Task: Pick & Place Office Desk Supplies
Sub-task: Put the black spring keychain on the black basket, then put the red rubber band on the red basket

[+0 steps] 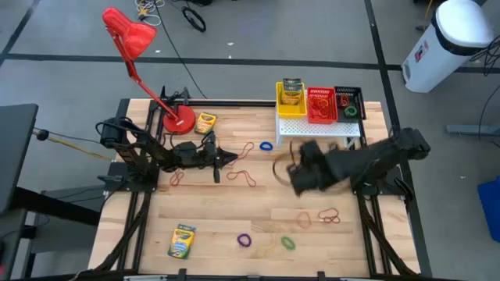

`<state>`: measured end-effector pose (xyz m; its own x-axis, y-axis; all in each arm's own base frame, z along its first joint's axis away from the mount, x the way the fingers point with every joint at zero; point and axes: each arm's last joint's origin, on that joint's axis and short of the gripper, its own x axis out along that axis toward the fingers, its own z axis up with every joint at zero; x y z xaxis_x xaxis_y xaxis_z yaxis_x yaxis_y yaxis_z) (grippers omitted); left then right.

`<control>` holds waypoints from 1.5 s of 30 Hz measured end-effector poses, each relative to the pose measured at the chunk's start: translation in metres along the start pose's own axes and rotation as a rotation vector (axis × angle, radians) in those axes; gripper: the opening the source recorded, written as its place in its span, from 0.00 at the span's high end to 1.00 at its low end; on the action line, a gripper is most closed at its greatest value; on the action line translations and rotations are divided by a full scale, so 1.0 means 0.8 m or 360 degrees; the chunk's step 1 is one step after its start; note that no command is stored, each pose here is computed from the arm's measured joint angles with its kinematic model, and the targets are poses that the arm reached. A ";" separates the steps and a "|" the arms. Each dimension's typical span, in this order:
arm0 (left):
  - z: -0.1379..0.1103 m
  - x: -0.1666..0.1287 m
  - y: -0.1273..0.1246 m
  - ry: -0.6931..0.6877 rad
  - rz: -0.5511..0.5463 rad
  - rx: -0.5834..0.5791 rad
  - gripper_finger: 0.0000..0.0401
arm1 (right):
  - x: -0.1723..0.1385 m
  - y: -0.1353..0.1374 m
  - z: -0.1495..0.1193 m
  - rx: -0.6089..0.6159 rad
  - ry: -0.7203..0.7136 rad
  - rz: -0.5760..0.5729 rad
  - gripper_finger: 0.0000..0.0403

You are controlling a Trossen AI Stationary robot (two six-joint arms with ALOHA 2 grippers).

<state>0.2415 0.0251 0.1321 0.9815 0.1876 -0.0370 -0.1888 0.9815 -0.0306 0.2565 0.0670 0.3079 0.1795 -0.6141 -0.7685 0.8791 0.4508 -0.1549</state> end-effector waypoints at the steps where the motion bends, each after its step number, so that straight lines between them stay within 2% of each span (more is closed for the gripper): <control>1: 0.000 0.000 0.000 0.0000 0.0000 0.0000 0.91 | 0.000 -0.010 0.015 -0.0041 -0.0021 -0.0049 0.95; 7: 0.000 0.000 0.000 0.0001 0.0000 0.0000 0.91 | 0.016 -0.098 0.091 -0.0156 -0.0016 -0.0241 0.96; 12: 0.000 0.000 0.000 -0.0001 0.0000 0.0000 0.91 | 0.034 -0.184 0.113 -0.0057 0.0101 -0.0344 0.96; 15: 0.000 0.000 0.000 0.0003 0.0000 0.0000 0.91 | 0.053 -0.213 0.118 0.0031 0.0134 -0.0238 0.96; 19: 0.000 0.000 0.000 0.0001 0.0000 0.0000 0.91 | 0.090 -0.230 0.117 0.0020 0.0207 -0.0185 0.96; 25: 0.000 0.000 0.000 0.0000 0.0000 0.0000 0.91 | 0.121 -0.253 0.107 0.0052 0.0322 -0.0330 0.95; 29: 0.000 0.000 0.000 0.0000 -0.0001 0.0000 0.91 | 0.128 -0.261 0.104 0.0091 0.0346 -0.0383 0.90; 39: 0.000 0.000 0.000 0.0000 -0.0001 0.0000 0.91 | 0.135 -0.267 0.099 0.0094 0.0366 -0.0487 0.69; 42: 0.000 0.000 0.000 0.0000 -0.0001 0.0000 0.91 | 0.125 -0.267 0.107 0.0106 0.0318 -0.0470 0.67; 45: 0.000 0.000 0.000 0.0000 -0.0001 0.0000 0.91 | 0.110 -0.260 0.113 0.0030 0.0291 -0.0420 0.69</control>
<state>0.2415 0.0251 0.1321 0.9816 0.1872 -0.0370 -0.1884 0.9816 -0.0305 0.1293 -0.1391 0.3289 -0.1365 -0.5811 -0.8023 0.8931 0.2782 -0.3535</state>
